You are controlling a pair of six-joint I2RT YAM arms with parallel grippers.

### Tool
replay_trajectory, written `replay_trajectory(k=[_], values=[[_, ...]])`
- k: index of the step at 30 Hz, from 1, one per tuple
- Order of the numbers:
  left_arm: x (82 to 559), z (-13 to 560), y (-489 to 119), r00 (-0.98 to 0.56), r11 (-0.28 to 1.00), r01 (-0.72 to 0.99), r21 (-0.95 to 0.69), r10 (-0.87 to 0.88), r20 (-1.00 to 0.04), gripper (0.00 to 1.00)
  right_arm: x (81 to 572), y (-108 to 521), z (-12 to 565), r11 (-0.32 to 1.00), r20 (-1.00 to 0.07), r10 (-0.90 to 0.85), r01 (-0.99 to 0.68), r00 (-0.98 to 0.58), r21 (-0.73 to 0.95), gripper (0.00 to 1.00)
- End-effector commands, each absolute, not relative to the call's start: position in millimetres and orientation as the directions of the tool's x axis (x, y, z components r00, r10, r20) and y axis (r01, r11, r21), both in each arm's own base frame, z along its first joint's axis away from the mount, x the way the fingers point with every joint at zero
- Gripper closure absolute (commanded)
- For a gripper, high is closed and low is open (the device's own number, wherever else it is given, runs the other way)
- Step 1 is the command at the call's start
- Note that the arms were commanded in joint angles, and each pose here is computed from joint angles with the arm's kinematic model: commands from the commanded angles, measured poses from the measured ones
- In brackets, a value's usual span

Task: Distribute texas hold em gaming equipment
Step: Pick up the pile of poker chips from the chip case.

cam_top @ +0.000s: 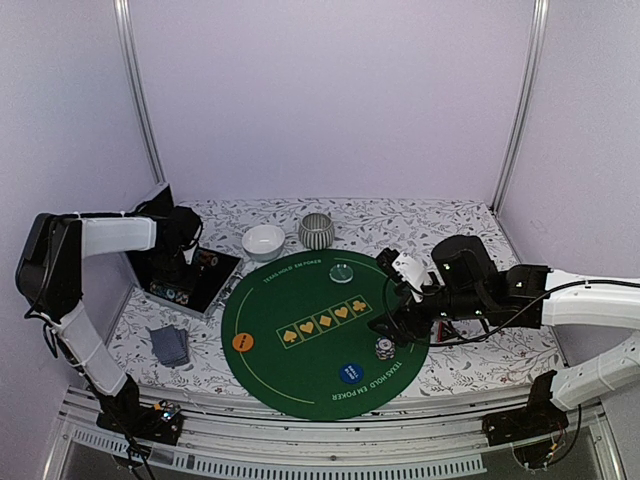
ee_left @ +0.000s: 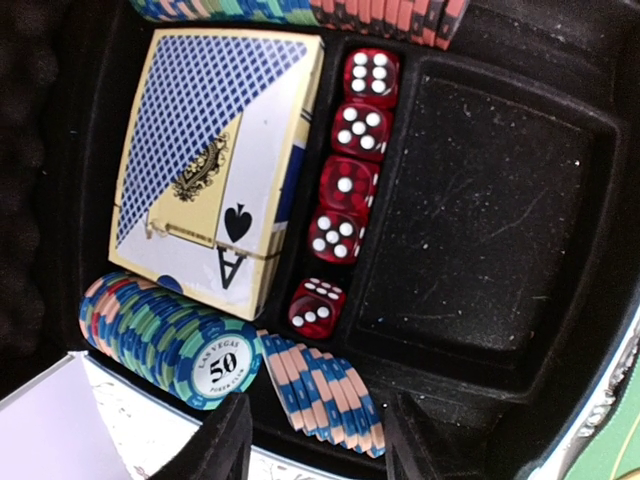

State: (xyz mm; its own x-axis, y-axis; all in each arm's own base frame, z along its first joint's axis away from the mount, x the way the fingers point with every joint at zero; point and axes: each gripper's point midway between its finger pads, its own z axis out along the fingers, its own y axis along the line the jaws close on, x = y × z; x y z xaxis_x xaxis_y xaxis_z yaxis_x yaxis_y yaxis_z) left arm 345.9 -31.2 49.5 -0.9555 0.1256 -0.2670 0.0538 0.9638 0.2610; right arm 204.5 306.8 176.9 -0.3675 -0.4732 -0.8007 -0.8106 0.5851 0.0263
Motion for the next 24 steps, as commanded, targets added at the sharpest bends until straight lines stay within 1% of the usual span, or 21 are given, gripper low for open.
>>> replay_trajectory(k=[1,4,6,10,14,16,17,18,19,20,22,24], values=[[346.1,46.1,-28.0,-0.955,0.955,0.055,0.291,0.136,-0.264,0.51,206.2,313.7,187.5,0.571,-0.811,-0.465,-0.821,-0.356,0.033,0.01],[343.6,40.5,-24.4,-0.961,0.952,0.054,0.302,0.132,-0.243,0.48,205.8,313.5,187.4,0.569,-0.81,-0.466,-0.821,-0.357,0.035,0.01],[340.4,34.9,-20.7,-0.969,0.953,0.045,0.301,0.115,-0.219,0.49,205.6,313.8,188.3,0.568,-0.811,-0.464,-0.822,-0.355,0.035,0.01],[336.5,25.3,-15.3,-0.98,0.961,0.027,0.276,0.08,-0.184,0.56,204.6,312.8,188.3,0.567,-0.81,-0.465,-0.823,-0.356,0.036,0.01],[337.1,26.1,-12.4,-0.98,0.962,0.013,0.271,0.067,-0.189,0.64,204.2,311.5,188.2,0.568,-0.811,-0.465,-0.822,-0.356,0.036,0.01],[337.2,26.2,-12.1,-0.98,0.962,0.012,0.271,0.066,-0.189,0.7,203.9,311.1,188.1,0.568,-0.811,-0.465,-0.822,-0.356,0.036,0.01],[337.0,25.6,-12.1,-0.98,0.963,0.013,0.271,0.066,-0.187,0.76,203.9,311.1,188.1,0.568,-0.811,-0.464,-0.822,-0.356,0.036,0.01],[336.6,25.5,-12.0,-0.98,0.963,0.014,0.271,0.066,-0.186,0.83,203.8,310.8,187.5,0.568,-0.81,-0.466,-0.822,-0.357,0.036,0.01],[337.5,26.6,-11.8,-0.98,0.963,0.011,0.271,0.065,-0.19,0.97,203.8,311.3,188.4,0.568,-0.811,-0.464,-0.822,-0.355,0.035,0.01],[337.8,28.3,-11.7,-0.979,0.962,0.01,0.272,0.065,-0.195,1.0,203.9,311.1,188.1,0.569,-0.811,-0.464,-0.822,-0.357,0.036,0.01],[340.0,36.6,-9.6,-0.973,0.96,-0.006,0.281,0.059,-0.221,1.0,204.0,311.4,189.4,0.568,-0.813,-0.463,-0.822,-0.355,0.036,0.01],[344.8,52.7,-8.9,-0.961,0.958,-0.026,0.286,0.055,-0.272,1.0,204.6,311.3,192.9,0.569,-0.817,-0.457,-0.821,-0.352,0.035,0.01]])
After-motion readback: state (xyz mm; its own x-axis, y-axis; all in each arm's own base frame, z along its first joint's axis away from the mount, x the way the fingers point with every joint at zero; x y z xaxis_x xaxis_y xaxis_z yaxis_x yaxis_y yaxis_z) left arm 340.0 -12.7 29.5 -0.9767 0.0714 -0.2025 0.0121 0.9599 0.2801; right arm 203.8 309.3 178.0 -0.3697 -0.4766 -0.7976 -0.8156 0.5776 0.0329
